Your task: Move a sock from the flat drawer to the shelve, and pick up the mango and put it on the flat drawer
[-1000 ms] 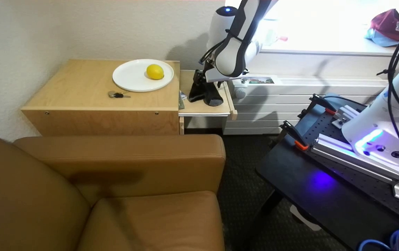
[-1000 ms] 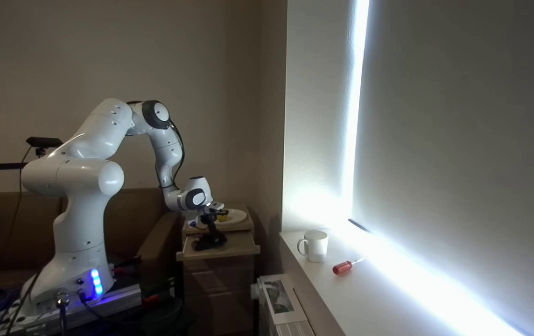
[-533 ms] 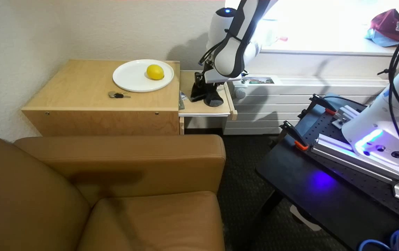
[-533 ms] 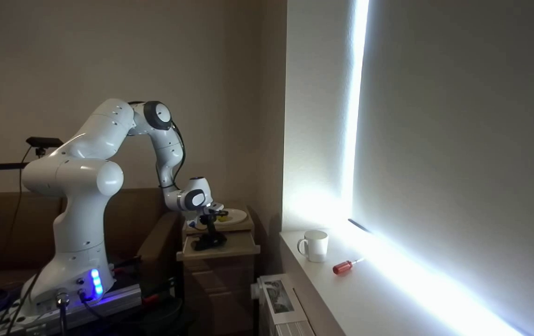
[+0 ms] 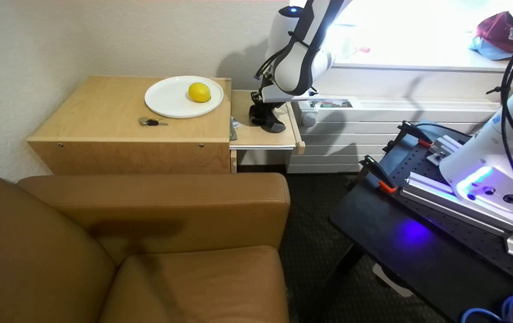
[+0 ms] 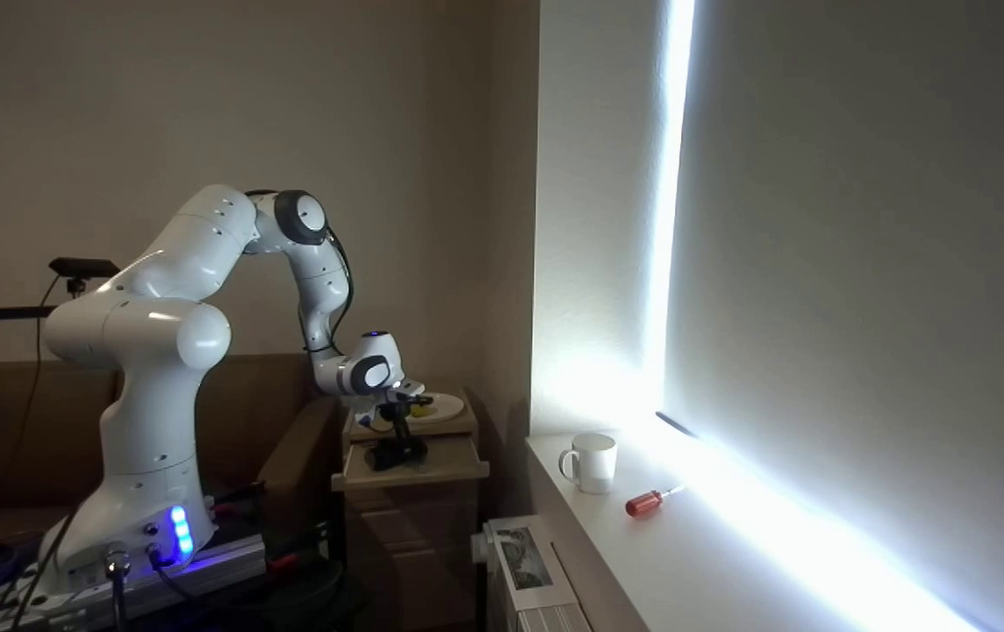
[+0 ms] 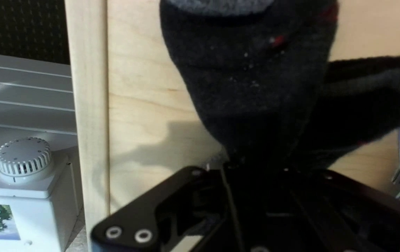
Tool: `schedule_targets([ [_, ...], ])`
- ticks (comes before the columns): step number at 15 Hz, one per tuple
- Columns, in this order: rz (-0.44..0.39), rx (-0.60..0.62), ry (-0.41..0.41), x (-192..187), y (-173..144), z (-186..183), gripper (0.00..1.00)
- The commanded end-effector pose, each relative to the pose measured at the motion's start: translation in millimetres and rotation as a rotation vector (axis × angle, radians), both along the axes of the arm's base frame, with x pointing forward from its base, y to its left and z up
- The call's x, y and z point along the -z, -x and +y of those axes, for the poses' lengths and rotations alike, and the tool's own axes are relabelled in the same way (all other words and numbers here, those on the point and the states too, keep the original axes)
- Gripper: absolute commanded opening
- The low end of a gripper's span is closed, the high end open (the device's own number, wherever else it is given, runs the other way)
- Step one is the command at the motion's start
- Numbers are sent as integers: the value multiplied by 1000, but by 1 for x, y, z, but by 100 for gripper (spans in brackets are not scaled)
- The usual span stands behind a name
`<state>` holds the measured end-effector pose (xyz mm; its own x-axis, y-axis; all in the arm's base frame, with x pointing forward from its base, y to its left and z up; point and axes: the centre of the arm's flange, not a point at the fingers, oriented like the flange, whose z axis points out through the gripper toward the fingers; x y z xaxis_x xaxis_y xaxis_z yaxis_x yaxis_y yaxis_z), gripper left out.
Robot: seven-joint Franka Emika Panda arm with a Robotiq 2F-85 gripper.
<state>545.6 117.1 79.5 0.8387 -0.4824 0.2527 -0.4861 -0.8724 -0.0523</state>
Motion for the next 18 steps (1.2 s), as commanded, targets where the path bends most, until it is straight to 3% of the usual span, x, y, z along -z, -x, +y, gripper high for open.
schedule_targets([
  [1, 23, -1, -25, -27, -4, -18, 1],
  [6, -19, -8, -64, -102, -5, -69, 3],
  [13, -110, -9, -51, -204, 35, -152, 3],
  [16, -182, 60, -46, -248, 56, -199, 3],
  [18, -245, 158, -87, -277, 65, -234, 3],
])
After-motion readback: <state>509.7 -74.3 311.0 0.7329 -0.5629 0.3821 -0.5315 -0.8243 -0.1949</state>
